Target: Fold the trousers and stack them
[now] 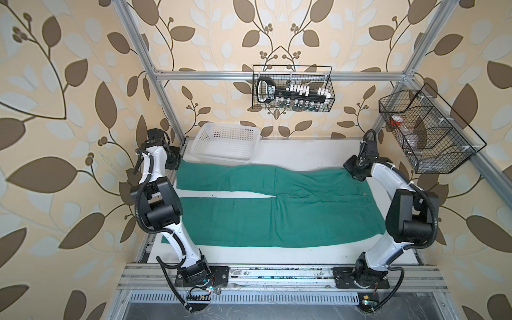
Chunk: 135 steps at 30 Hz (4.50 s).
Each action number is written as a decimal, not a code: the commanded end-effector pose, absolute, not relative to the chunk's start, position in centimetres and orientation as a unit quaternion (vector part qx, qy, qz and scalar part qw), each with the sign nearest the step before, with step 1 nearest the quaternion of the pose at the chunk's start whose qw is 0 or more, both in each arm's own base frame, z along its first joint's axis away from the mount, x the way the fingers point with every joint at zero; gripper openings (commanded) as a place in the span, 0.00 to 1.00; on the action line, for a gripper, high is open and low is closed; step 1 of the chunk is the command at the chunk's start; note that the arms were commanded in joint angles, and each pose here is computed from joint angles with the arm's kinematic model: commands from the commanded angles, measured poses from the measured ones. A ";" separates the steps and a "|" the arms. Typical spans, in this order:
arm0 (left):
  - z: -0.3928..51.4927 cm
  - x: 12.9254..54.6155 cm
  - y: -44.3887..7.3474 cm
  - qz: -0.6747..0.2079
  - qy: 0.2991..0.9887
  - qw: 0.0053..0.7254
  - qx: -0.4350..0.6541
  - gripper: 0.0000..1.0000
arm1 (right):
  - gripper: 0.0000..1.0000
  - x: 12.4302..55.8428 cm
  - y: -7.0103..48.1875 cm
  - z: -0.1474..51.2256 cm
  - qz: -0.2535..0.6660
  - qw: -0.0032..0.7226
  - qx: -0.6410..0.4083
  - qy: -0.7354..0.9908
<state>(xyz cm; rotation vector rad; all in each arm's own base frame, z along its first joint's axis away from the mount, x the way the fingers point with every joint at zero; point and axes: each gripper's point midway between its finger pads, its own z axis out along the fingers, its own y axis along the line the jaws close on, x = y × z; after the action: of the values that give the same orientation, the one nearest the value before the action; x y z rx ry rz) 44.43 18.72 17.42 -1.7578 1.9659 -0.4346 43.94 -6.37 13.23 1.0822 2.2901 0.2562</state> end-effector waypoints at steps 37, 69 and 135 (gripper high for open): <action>19.1 22.2 19.2 0.004 0.617 0.323 -0.718 0.00 | 0.05 22.8 -8.3 15.3 0.057 0.295 0.510 0.806; 9.5 12.0 16.6 0.114 0.555 0.212 -0.796 0.00 | 0.10 14.7 -8.1 5.6 -0.053 0.200 0.555 0.806; -0.5 30.2 5.7 -0.108 0.804 0.097 -0.577 0.50 | 0.60 33.6 5.1 0.7 0.055 0.204 0.286 0.935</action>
<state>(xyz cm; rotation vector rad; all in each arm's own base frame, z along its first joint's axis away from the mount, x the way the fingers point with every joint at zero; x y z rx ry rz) 30.26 5.40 2.34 -1.7163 2.3207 -0.3875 33.85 6.06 2.68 0.7835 2.5504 0.2345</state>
